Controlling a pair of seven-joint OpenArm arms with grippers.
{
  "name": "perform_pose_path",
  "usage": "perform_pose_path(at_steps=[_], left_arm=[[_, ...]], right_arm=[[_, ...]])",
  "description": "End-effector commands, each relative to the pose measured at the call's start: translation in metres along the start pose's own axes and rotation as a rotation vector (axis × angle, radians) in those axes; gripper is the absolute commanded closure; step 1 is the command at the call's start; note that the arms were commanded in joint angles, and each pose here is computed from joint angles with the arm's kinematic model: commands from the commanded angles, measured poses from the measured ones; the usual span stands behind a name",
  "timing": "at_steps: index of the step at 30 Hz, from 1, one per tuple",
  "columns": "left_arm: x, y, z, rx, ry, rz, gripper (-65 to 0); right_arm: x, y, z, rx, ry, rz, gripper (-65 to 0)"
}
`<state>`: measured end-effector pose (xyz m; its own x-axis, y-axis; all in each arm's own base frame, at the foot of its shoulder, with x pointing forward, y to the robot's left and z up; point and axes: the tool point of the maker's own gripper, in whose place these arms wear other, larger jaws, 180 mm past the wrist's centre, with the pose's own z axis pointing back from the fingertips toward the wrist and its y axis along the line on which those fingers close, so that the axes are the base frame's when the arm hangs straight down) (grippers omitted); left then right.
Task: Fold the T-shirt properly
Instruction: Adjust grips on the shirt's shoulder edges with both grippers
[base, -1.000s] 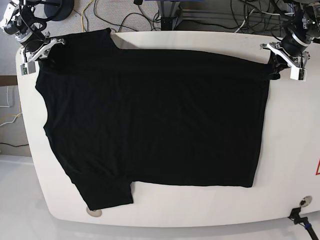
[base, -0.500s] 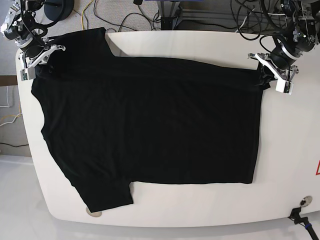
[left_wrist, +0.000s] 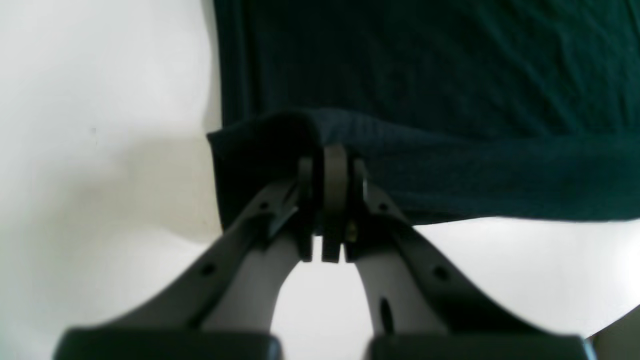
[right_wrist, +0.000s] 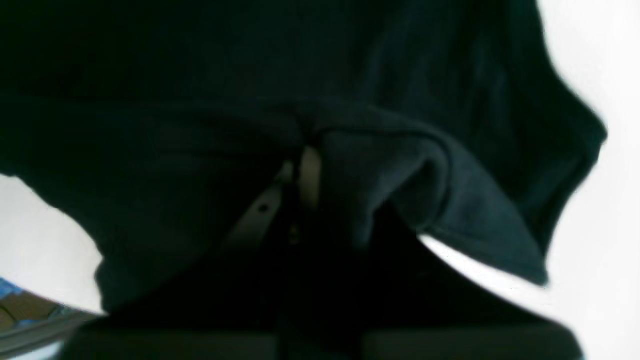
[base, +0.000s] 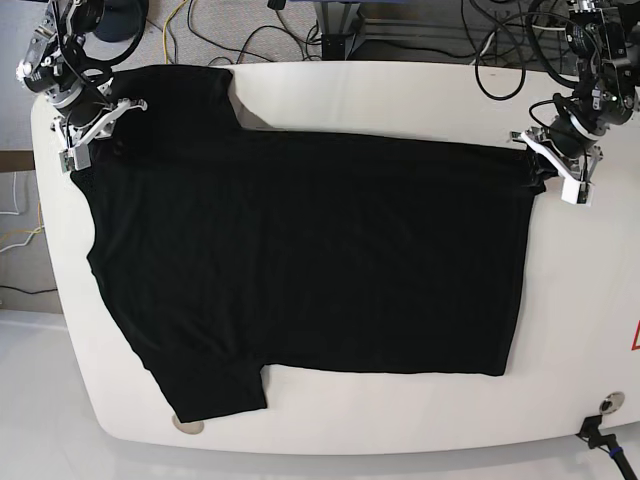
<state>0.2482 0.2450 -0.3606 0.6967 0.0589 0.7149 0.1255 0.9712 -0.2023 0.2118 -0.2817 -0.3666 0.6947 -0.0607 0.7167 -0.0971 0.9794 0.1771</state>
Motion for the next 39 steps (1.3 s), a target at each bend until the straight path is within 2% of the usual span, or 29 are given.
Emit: perform_pose_path(at_steps=[1, 19, 27, 29, 34, 36, 39], left_arm=[[0.012, 0.006, 0.002, 0.014, -0.030, -0.024, 0.0], [-0.006, 0.030, -0.022, 0.034, 0.015, 0.066, 0.0], [-0.002, 0.030, -0.035, 0.025, -0.003, 0.101, 0.0], [-0.004, 0.029, -0.034, 0.027, -0.002, 0.106, 0.0], [0.002, 0.030, -0.033, 0.029, -0.020, 0.106, 0.0], [0.002, 0.031, -0.033, 0.032, -0.018, 0.106, -1.6], [0.000, 0.032, -0.033, 0.034, -0.002, 0.111, -7.5]], right_arm=[[0.011, -0.006, 0.004, -0.009, -0.033, 0.016, 0.0], [0.030, -0.027, -0.023, -0.026, -0.076, -0.048, 0.0], [0.045, -0.034, -0.036, -0.038, -0.104, -0.053, 0.0], [0.043, -0.025, -0.036, -0.001, -0.105, -0.022, 0.0], [0.042, -0.026, -0.035, -0.006, -0.107, -0.028, -14.7], [0.044, -0.025, -0.035, -0.004, -0.115, -0.027, -17.0], [0.045, -0.025, -0.034, -0.005, -0.117, -0.023, -16.3]])
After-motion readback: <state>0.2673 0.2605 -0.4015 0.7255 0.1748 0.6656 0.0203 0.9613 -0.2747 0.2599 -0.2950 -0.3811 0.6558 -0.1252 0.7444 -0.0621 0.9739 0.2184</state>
